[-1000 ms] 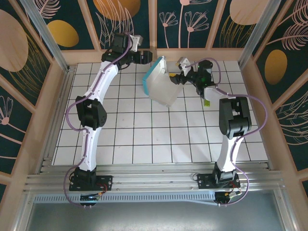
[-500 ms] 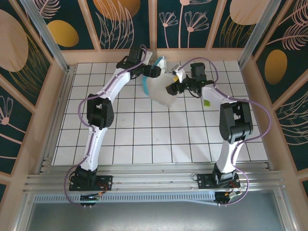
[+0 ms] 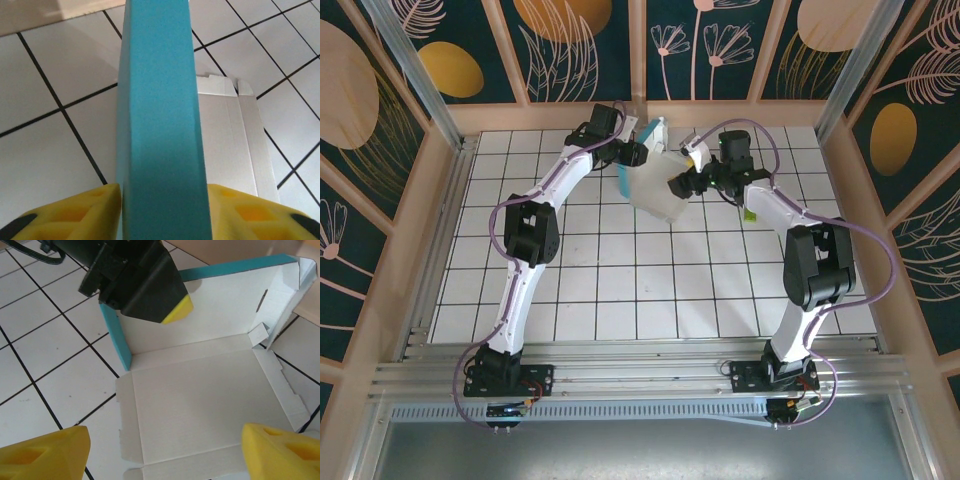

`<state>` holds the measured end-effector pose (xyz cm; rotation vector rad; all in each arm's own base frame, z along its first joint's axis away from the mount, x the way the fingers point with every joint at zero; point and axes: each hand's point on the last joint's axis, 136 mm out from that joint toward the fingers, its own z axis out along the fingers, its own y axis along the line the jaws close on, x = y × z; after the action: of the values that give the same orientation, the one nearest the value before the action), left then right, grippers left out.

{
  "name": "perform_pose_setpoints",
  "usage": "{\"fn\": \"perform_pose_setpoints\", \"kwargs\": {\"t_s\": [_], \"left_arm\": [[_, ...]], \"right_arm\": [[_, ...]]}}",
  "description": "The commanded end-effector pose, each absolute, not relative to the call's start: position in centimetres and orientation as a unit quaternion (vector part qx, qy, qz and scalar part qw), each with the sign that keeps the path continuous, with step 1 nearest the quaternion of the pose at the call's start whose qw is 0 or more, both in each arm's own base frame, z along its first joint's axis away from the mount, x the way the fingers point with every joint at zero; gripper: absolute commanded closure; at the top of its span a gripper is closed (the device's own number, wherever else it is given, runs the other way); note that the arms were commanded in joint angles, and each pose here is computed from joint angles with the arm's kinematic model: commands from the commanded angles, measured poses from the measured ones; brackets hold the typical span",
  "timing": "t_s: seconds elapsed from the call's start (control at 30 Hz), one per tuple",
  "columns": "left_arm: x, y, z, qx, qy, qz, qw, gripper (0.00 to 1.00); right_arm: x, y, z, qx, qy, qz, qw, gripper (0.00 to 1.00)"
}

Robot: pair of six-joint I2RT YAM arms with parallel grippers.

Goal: Fold the paper box

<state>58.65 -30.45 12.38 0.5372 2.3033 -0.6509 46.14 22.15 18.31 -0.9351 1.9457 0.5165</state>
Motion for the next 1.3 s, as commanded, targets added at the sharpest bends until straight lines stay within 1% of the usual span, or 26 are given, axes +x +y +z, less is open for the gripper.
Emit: {"fn": "perform_pose_setpoints", "kwargs": {"t_s": [0.0,0.13,0.3,0.43,0.57,0.67,0.87,1.07,1.27], "left_arm": [[56.5,-30.8,13.1,0.24,0.883,-0.252,0.315,0.58],[55.2,-30.0,12.4,0.27,0.889,-0.218,0.298,0.6],[53.3,-29.3,12.0,0.302,0.891,-0.207,0.269,0.63],[51.3,-29.2,12.1,0.326,0.888,-0.209,0.246,0.64],[50.6,-29.4,11.9,0.338,0.887,-0.198,0.245,0.64],[50.7,-29.6,11.9,0.342,0.886,-0.191,0.247,0.64],[51.3,-29.2,11.5,0.341,0.892,-0.152,0.255,0.63],[51.5,-29.0,10.7,0.347,0.895,-0.114,0.255,0.63],[51.5,-29.6,11.0,0.352,0.891,-0.116,0.262,0.62]], "right_arm": [[46.3,21.3,19.5,-0.371,0.784,0.182,0.462,0.2],[47.0,20.3,19.8,-0.356,0.787,0.169,0.475,0.2],[48.2,18.2,19.3,-0.345,0.79,0.148,0.485,0.2],[49.8,16.1,18.5,-0.358,0.782,0.132,0.492,0.19],[52.2,14.2,17.4,-0.396,0.753,0.107,0.514,0.19],[53.9,14.3,16.5,-0.447,0.717,0.078,0.53,0.2],[57.5,16.1,16.0,-0.511,0.651,0.09,0.554,0.23],[60.6,18.2,15.5,-0.528,0.612,0.112,0.578,0.27],[62.6,20.1,13.9,-0.543,0.592,0.114,0.585,0.3]]}}
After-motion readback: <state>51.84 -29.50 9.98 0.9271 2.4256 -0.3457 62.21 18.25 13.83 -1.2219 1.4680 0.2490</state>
